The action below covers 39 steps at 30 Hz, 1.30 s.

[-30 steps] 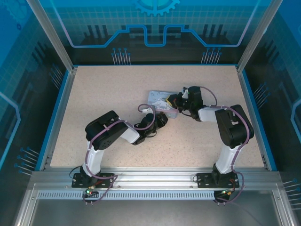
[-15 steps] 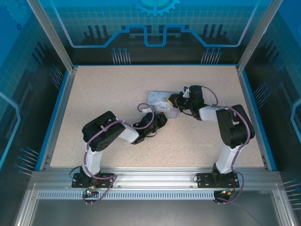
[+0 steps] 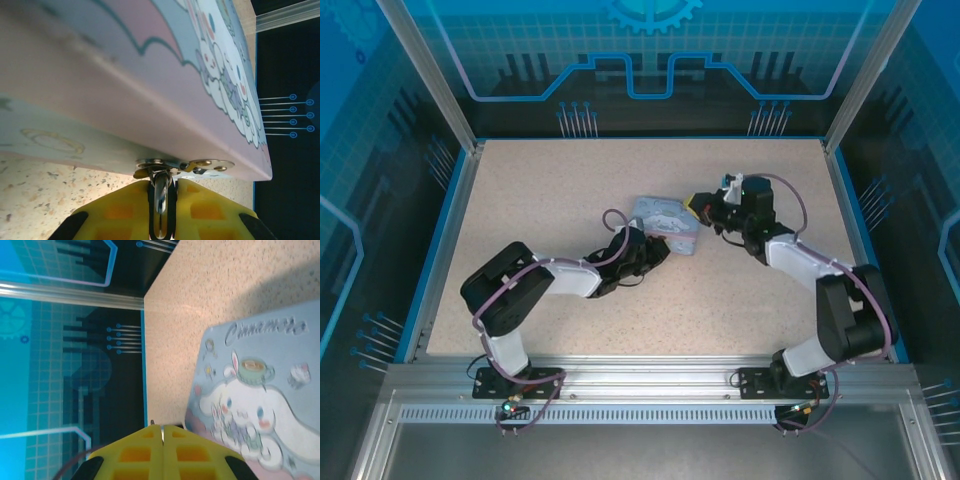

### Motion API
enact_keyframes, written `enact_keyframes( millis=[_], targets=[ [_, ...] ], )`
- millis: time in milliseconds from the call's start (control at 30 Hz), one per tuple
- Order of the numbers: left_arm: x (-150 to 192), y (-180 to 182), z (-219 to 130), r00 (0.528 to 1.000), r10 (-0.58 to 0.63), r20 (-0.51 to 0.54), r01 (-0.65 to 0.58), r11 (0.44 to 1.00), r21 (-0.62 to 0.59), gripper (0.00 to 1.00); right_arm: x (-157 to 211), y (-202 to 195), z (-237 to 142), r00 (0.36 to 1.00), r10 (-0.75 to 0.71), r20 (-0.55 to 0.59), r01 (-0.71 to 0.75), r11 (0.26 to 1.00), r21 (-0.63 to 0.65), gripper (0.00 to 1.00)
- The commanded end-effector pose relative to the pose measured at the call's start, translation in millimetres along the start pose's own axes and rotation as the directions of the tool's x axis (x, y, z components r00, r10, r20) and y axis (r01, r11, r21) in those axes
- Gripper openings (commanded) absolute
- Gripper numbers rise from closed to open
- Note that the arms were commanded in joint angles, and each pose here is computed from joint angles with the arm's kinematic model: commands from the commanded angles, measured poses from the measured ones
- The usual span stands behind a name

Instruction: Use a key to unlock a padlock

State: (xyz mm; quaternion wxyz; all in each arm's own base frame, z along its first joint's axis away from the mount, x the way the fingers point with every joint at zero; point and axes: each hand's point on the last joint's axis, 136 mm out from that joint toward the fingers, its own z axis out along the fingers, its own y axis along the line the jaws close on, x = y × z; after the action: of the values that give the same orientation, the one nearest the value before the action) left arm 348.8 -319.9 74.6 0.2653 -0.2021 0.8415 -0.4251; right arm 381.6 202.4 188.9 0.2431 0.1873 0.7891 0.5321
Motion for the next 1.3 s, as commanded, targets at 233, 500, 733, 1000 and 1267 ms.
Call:
enact_keyframes(
  millis=[233, 500, 733, 1000, 1267],
  targets=[
    [-16.0, -21.4, -25.8, 0.998, -0.063, -0.005, 0.063, 0.996, 0.056, 0.00, 81.5, -27.1, -21.3, 0.986, 0.032, -0.164, -0.031, 0.999, 0.014, 0.00],
    [-24.8, -44.6, -37.0, 0.993, -0.116, -0.034, 0.120, 0.976, 0.183, 0.00, 106.0, -35.3, -18.5, 0.982, 0.055, -0.179, -0.053, 0.998, 0.015, 0.00],
    [-31.2, -76.9, -39.1, 0.978, -0.182, -0.105, 0.209, 0.904, 0.373, 0.00, 95.5, -34.1, -21.9, 0.990, 0.074, -0.123, -0.074, 0.997, 0.001, 0.00],
    [-38.7, -84.6, -36.6, 0.955, -0.254, -0.154, 0.296, 0.851, 0.434, 0.00, 73.9, -31.6, -28.9, 0.990, 0.137, -0.015, -0.137, 0.990, -0.032, 0.00],
    [-44.6, -86.6, -46.3, 0.952, -0.278, -0.130, 0.307, 0.837, 0.453, 0.00, 57.3, -25.2, -31.4, 0.985, 0.166, 0.050, -0.163, 0.985, -0.047, 0.00]
  ],
)
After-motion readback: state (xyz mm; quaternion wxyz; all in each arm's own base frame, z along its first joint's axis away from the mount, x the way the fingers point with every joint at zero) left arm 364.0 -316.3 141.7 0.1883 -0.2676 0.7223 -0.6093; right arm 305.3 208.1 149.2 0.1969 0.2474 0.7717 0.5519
